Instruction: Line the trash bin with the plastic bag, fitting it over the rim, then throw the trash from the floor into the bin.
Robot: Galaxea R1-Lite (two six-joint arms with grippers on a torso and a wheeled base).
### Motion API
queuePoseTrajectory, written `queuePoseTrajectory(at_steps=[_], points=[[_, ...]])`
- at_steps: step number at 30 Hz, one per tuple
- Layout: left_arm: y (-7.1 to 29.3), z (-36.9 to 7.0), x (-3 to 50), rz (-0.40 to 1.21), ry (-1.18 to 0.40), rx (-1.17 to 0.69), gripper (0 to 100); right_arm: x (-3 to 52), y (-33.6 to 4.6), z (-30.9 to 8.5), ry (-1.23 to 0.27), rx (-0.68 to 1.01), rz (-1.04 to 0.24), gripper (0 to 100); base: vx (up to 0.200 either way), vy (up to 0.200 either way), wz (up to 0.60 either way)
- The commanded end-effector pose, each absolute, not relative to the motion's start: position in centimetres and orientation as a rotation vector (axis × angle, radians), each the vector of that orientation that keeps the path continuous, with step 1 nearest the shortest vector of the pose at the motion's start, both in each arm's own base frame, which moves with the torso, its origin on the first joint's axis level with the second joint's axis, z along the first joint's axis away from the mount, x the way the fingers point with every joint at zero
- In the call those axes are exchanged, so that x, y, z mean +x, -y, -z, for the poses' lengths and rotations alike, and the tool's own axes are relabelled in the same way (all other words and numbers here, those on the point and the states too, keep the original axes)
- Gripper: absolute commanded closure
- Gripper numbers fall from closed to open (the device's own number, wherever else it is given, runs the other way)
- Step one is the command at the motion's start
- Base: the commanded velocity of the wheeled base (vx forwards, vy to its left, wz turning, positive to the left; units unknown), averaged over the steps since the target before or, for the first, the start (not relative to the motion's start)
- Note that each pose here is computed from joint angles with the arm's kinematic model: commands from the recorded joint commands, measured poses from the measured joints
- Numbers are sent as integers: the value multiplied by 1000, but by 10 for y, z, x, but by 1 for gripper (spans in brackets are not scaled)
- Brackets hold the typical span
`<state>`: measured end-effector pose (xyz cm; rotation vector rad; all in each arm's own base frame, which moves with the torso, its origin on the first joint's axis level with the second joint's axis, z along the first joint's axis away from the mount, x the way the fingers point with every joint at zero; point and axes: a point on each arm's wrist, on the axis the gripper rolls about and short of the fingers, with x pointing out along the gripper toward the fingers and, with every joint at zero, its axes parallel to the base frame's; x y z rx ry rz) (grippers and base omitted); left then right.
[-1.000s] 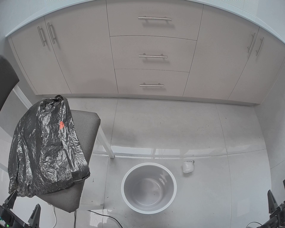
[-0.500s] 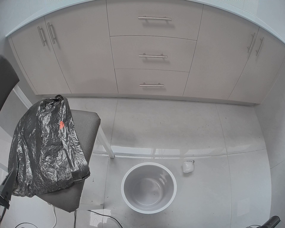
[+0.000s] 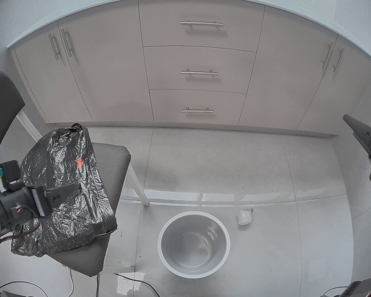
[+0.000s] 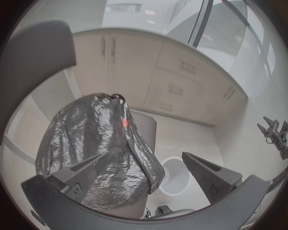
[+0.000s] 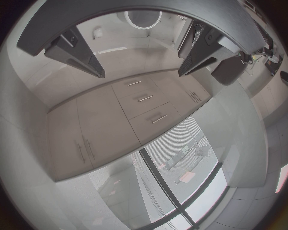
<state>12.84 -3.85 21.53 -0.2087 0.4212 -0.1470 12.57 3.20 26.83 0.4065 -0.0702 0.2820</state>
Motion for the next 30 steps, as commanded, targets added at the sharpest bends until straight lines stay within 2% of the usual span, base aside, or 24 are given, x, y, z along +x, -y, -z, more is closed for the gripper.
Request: queuePoseTrajectory(at_steps=[1,10,22,26,30], points=[[105,-169,199,177,-648,-101,0,184,-56,-246,-57,466,-311,0,0,0,0],[132,-138,221,-14,-643,48,0,184,-53,-248,-45,466,-303,0,0,0,0],[138,-147,215,-12,-616,169,0,185,-53,-248,-45,466,-301,0,0,0,0],[135,-141,214,-104,-631,282,0,186,-53,-248,-47,466,-299,0,0,0,0],[132,-141,210,-110,-627,337,0,187,-53,-247,-54,466,-299,0,0,0,0]])
